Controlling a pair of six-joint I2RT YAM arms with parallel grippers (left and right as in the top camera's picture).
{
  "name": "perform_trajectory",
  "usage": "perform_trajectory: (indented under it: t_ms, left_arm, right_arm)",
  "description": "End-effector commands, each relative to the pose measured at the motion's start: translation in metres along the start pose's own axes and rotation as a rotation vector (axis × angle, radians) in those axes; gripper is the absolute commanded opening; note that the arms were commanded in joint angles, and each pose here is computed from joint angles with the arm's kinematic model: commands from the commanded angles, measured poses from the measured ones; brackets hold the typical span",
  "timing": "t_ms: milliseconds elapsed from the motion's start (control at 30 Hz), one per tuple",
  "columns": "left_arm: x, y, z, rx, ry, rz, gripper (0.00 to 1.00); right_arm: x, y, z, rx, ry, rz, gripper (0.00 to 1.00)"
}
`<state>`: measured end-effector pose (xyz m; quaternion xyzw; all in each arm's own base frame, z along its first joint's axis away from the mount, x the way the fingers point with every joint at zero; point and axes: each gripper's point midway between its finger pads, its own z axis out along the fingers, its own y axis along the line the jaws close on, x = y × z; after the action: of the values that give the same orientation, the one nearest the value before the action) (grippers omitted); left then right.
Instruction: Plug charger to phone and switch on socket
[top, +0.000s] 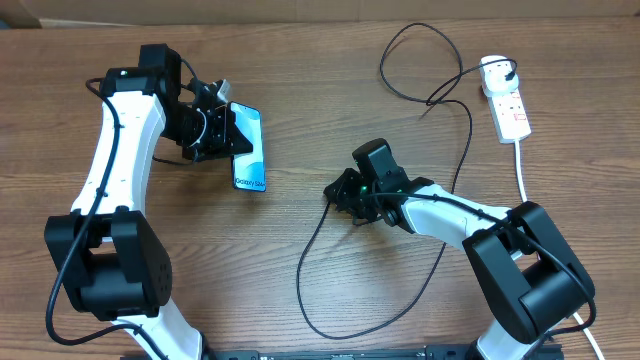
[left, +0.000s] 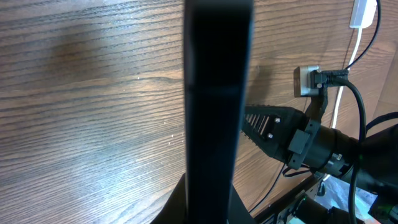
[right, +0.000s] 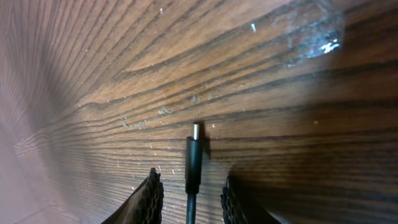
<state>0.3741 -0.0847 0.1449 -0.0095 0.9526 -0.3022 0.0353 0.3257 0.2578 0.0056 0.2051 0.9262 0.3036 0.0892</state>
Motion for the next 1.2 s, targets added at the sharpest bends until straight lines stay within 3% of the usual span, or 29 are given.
perform_trajectory:
  t_ms: [0,433,533,1000,1167]
  left_arm:
    - [-0.002,-0.006,-0.004,0.021,-0.011,0.001,0.04]
    - [-0.001,-0.006,-0.004,0.021,-0.008,-0.002,0.04]
    - [-0.001,-0.006,-0.004,0.021,-0.008,-0.002,0.04]
    - [0.000,-0.006,-0.004,0.021,-0.005,-0.003,0.04]
    - [0.000,-0.008,-0.004,0.031,-0.005,-0.003,0.04]
  right_arm:
    - [-0.001,-0.006,0.007,0.024,-0.007,0.006,0.30]
    - [0.001,-0.001,0.009,0.028,-0.037,-0.022,0.29]
    - [-0.002,-0.002,0.009,0.032,-0.049,-0.021,0.22]
    - [-0.002,0.004,0.009,0.005,-0.041,-0.040,0.13]
    - [0.001,0.006,0.009,-0.005,-0.025,-0.040,0.04]
